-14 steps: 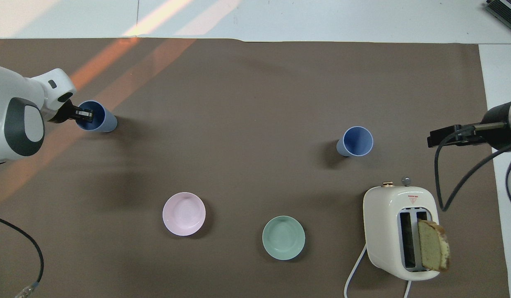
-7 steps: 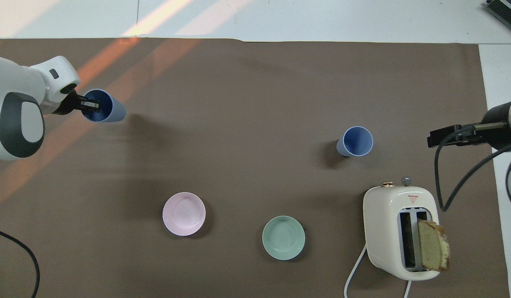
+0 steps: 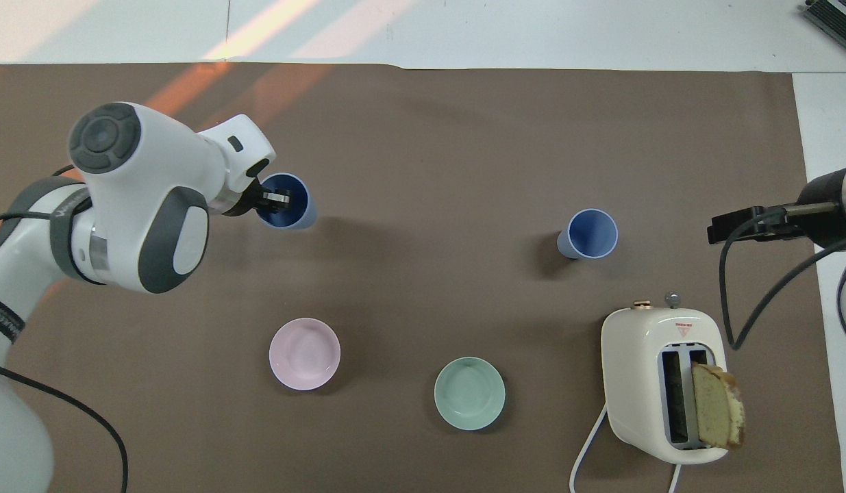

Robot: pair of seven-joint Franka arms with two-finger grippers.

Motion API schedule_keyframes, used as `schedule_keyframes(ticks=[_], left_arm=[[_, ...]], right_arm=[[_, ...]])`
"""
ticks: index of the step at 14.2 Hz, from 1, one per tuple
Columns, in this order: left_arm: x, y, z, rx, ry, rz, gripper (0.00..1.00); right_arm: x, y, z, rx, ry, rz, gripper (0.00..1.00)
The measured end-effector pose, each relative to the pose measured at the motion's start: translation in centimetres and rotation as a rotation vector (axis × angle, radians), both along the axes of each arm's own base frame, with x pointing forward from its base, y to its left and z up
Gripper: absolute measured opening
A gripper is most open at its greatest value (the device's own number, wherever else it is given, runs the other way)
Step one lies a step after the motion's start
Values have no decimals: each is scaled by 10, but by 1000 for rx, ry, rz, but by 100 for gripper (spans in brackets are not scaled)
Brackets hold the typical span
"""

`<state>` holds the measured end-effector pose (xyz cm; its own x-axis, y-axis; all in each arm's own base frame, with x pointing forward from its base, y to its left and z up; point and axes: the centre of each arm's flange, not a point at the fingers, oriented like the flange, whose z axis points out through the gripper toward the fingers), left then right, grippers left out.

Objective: Stack blue cups with both arms
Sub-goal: 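Carry the blue cup with the left gripper toward the table center, then release the blue cup and withdraw the left gripper to rest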

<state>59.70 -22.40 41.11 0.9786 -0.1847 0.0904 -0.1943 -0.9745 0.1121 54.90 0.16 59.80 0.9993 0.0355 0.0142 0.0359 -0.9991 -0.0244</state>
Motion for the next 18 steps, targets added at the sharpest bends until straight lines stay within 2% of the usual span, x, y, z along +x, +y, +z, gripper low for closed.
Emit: schedule_keyframes(ticks=[5,9,16,17,18], left_arm=[[-49,-81,-17,0,34,7,4],[-60,-94,-37,-8,53,-10,6],[-56,-95,-37,-17,43,-7,85],[-55,-93,-32,-19,37,-3,91],[-51,-89,-25,-18,26,4,91]], right_arm=[[0,0,0,0,0,0,100],[0,0,0,0,0,0,100],[0,0,0,0,0,0,100],[0,0,0,0,0,0,100],[0,1,0,0,0,1,100]])
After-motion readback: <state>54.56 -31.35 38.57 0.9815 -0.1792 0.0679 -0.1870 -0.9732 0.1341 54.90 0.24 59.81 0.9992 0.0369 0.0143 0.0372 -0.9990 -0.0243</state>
